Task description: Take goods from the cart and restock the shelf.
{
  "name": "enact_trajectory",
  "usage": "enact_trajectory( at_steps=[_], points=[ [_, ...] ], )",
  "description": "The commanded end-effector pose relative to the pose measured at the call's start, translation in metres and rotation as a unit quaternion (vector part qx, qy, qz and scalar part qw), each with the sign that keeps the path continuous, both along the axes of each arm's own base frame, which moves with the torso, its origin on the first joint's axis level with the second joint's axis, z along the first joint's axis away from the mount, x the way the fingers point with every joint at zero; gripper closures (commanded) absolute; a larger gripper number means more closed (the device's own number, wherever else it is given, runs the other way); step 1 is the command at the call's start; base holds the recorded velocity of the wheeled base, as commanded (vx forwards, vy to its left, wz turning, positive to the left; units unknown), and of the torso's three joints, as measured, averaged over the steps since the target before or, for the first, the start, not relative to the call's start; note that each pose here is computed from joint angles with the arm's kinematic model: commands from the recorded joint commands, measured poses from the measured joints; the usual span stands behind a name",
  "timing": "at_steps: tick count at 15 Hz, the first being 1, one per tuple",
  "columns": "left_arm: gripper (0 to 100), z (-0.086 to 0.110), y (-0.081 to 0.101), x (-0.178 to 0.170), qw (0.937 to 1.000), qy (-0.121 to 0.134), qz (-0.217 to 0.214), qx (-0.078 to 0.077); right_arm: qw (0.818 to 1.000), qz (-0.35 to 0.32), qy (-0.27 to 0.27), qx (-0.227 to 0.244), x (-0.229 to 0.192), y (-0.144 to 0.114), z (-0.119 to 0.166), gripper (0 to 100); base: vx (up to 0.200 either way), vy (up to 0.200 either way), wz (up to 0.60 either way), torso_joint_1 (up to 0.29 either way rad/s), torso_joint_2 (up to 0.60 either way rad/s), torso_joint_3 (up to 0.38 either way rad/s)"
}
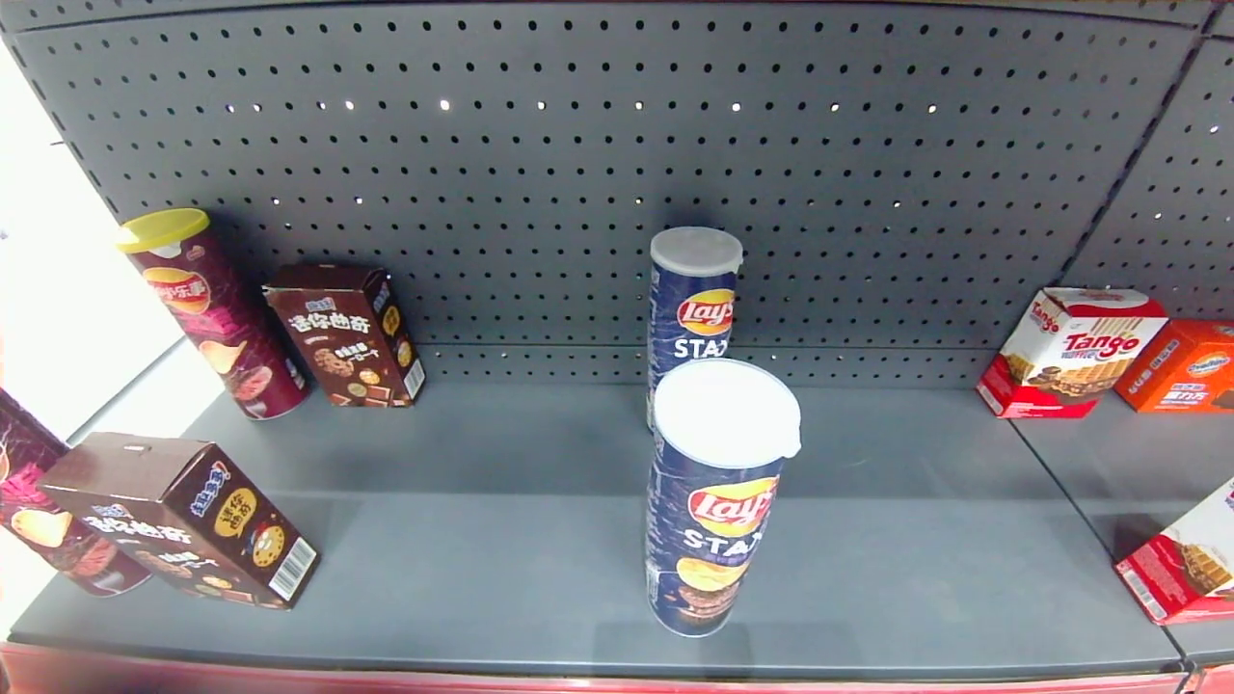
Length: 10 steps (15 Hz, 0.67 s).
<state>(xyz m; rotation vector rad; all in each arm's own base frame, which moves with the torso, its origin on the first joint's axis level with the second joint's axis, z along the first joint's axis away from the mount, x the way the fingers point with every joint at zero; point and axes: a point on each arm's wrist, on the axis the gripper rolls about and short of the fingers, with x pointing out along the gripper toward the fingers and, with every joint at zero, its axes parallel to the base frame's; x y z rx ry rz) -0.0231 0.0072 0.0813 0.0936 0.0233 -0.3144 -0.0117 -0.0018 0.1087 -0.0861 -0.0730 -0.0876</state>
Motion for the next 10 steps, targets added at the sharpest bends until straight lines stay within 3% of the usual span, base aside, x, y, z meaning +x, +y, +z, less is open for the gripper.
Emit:
enact_trajectory(
  at_steps=[1,4,10],
  points=[
    [0,0.000,0.000,0.000,1.0000,-0.003,-0.001,-0.001,1.000,-0.011,-0.010,0.021,-0.012,0.000,-0.024,0,0.000,0.000,0.00,0.000,0.00,0.000],
    [0,0.000,0.000,-0.001,1.0000,-0.007,-0.001,-0.002,0.998,0.045,0.035,0.026,-0.011,0.002,-0.033,0,0.000,0.000,0.00,0.000,0.00,0.000],
    [0,0.000,0.001,-0.001,1.0000,-0.009,-0.001,-0.003,0.998,0.044,0.039,0.035,-0.011,0.002,-0.034,0,0.000,0.000,0.00,0.000,0.00,0.000]
  ],
)
